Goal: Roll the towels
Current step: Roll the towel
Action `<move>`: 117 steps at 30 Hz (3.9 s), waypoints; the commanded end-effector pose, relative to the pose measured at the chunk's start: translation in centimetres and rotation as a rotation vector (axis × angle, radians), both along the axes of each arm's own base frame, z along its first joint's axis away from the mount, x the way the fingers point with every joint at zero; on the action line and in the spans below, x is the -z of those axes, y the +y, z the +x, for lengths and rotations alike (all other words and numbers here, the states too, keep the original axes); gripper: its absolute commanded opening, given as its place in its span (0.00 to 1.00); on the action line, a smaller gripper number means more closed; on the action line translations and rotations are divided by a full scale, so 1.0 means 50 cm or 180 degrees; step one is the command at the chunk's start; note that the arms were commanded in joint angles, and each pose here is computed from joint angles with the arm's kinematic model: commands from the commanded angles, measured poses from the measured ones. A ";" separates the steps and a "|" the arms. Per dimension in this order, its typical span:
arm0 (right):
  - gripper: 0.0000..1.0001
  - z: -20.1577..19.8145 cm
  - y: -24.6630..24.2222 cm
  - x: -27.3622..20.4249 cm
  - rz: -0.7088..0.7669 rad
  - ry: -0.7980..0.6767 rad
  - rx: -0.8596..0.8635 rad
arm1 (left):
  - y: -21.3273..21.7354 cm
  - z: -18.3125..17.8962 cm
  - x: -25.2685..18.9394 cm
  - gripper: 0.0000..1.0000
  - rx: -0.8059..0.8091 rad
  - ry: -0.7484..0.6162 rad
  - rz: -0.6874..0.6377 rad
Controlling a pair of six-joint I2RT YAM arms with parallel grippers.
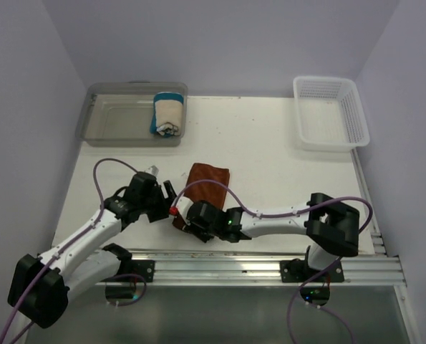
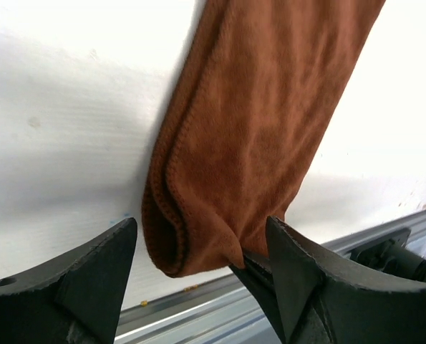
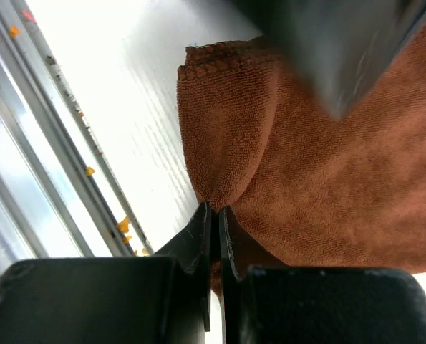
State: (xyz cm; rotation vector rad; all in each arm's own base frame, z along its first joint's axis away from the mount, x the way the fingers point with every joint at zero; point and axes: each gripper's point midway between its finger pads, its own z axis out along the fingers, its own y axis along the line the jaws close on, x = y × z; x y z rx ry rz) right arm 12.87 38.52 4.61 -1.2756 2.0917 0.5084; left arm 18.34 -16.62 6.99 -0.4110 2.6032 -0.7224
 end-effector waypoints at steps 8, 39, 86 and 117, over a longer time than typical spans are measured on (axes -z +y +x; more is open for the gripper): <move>0.00 -0.023 0.026 -0.061 0.0440 0.1028 -0.0213 | 0.030 0.019 -0.018 0.73 -0.0032 -0.0075 -0.0037; 0.00 0.046 -0.011 -0.003 0.0340 0.2613 0.0431 | -0.040 -0.046 -0.015 0.39 0.0552 -0.0072 -0.0753; 0.00 0.041 -0.086 -0.101 0.0159 0.1244 0.0608 | -0.009 -0.027 0.087 0.37 0.0089 0.0424 -0.0330; 0.00 0.035 -0.057 -0.060 -0.0142 0.0234 0.0572 | -0.003 -0.026 0.080 0.38 0.0099 0.0405 -0.0275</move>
